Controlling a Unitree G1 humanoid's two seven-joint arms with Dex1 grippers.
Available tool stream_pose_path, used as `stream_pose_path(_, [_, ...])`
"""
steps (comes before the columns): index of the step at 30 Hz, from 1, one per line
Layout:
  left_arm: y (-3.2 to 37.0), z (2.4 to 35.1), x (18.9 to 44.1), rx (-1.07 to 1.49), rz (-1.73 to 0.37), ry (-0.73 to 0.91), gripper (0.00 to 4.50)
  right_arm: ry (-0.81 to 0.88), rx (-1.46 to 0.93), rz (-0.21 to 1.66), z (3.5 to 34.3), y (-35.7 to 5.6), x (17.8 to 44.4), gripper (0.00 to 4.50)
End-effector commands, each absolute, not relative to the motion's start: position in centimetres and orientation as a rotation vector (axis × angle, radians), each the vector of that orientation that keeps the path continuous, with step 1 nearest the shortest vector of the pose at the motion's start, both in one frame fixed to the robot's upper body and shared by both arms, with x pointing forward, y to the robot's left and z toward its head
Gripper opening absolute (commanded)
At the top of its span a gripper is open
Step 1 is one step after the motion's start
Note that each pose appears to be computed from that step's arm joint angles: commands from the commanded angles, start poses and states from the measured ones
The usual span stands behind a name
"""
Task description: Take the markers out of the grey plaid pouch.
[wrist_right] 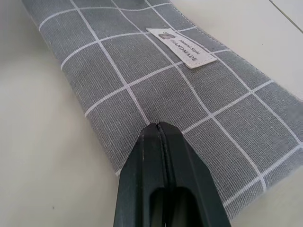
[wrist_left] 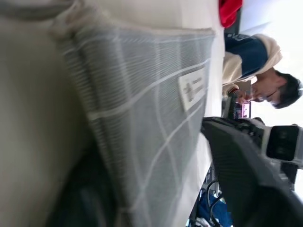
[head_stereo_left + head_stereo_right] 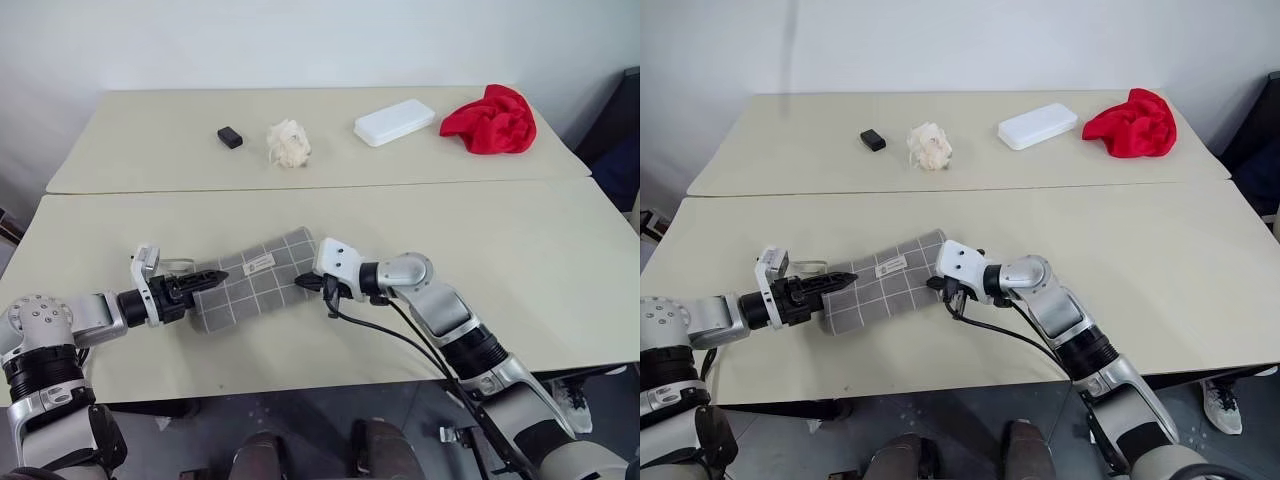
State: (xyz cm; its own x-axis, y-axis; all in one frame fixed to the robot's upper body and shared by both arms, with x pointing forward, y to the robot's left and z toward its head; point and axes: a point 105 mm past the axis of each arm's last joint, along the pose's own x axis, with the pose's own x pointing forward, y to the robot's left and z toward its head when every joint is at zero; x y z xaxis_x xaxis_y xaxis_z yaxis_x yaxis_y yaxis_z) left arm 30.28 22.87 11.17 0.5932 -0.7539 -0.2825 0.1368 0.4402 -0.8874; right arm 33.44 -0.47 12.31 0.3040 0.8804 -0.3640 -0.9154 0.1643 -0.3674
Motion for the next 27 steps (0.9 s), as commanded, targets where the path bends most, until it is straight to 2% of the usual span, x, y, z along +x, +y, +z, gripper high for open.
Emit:
stream_pose_path(1, [22.4,10.2,30.3,-0.979,-0.608,0.794,1.45,0.114,-0.595,1.261,11.4,-1.3,33.7,0.00])
stream_pose_path(6, [21.5,11.4,30.7,-1.011,-0.673,0.737,0.02,0.093,-0.581,1.285,11.7,-1.3,33.3,0.00])
stream_pose_path(9, [21.3,12.4,31.0,-1.010,-0.708,0.673,0.02,0.011,-0.552,1.376,12.9,-1.1,31.8,0.00])
stream_pose_path(13, [20.7,15.0,30.8,-0.888,-0.828,0.511,0.02,-0.122,-0.412,1.429,16.2,-1.8,30.3,0.00])
stream_pose_path(16, [20.3,18.3,30.3,-0.662,-0.978,0.221,0.00,-0.129,-0.219,1.472,19.3,-4.1,28.4,0.61])
stream_pose_path(19, [19.9,19.7,30.9,-0.363,-0.969,-0.002,0.00,-0.050,-0.187,1.460,20.1,-6.7,27.4,1.66])
stream_pose_path(24, [18.4,20.1,33.3,0.487,-0.799,-0.340,0.00,0.033,-0.127,1.415,21.9,-8.8,27.0,3.40])
stream_pose_path(27, [16.9,19.2,33.7,0.761,-0.793,-0.438,0.00,0.057,-0.111,1.390,23.2,-8.6,27.6,4.39])
